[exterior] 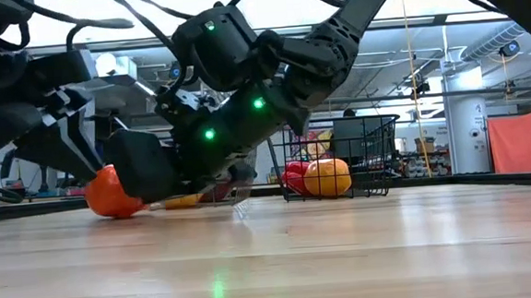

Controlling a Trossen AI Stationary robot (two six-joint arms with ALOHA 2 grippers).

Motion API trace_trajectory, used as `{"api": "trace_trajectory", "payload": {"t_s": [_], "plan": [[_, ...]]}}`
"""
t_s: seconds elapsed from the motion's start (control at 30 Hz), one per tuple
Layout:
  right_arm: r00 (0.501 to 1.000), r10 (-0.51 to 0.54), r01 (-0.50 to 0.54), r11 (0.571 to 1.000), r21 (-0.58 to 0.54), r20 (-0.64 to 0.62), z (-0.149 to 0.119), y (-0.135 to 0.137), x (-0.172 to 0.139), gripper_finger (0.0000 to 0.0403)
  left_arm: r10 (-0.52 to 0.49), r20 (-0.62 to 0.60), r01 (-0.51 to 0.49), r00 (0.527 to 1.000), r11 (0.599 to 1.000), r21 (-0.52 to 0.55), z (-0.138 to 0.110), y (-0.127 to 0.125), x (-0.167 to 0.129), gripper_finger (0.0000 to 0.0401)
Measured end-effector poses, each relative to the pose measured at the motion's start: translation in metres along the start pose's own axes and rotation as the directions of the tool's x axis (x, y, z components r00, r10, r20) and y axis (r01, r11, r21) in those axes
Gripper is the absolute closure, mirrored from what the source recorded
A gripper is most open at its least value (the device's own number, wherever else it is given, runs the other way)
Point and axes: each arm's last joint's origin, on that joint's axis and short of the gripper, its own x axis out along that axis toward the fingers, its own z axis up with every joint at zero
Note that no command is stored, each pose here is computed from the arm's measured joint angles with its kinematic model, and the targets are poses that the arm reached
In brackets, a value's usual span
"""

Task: Sort produce into baskets
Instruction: Put the orange pumpkin into the black wire basket

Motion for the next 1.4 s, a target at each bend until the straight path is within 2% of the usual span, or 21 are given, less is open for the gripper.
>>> {"api": "trace_trajectory", "payload": {"t_s": [0.2, 0.5, 0.7, 0.97, 1.17, 1.4], "plan": [[1.000, 0.004, -0.004, 1.000, -0.022, 0.012, 0.005, 0.003, 0.000, 0.0394, -0.033, -0.020, 0.031, 0.999, 0.997, -0.067, -0.001, -0.001, 0.000, 0.0300], [0.999, 0.019, -0.018, 0.998, -0.056, 0.027, 0.009, 0.011, -0.004, 0.0394, -0.156, -0.068, 0.137, 0.986, 0.966, -0.219, -0.002, -0.007, -0.001, 0.0317], [0.999, 0.042, -0.039, 0.992, -0.117, 0.022, 0.009, 0.020, -0.010, 0.0394, -0.230, -0.028, 0.217, 0.973, 0.948, -0.235, 0.000, -0.016, -0.007, 0.0324], [0.998, 0.057, -0.056, 0.983, -0.174, -0.003, 0.006, 0.029, -0.018, 0.0394, -0.240, -0.012, 0.226, 0.971, 0.930, -0.289, 0.000, -0.023, -0.004, 0.0324], [0.998, 0.059, -0.058, 0.978, -0.200, -0.003, 0.007, 0.033, -0.022, 0.0394, -0.294, -0.077, 0.263, 0.953, 0.924, -0.277, -0.005, -0.039, 0.006, 0.0324], [0.998, 0.059, -0.054, 0.967, -0.247, 0.015, 0.014, 0.036, -0.027, 0.0394, -0.311, -0.092, 0.276, 0.946, 0.921, -0.275, -0.007, -0.048, 0.015, 0.0324]]}}
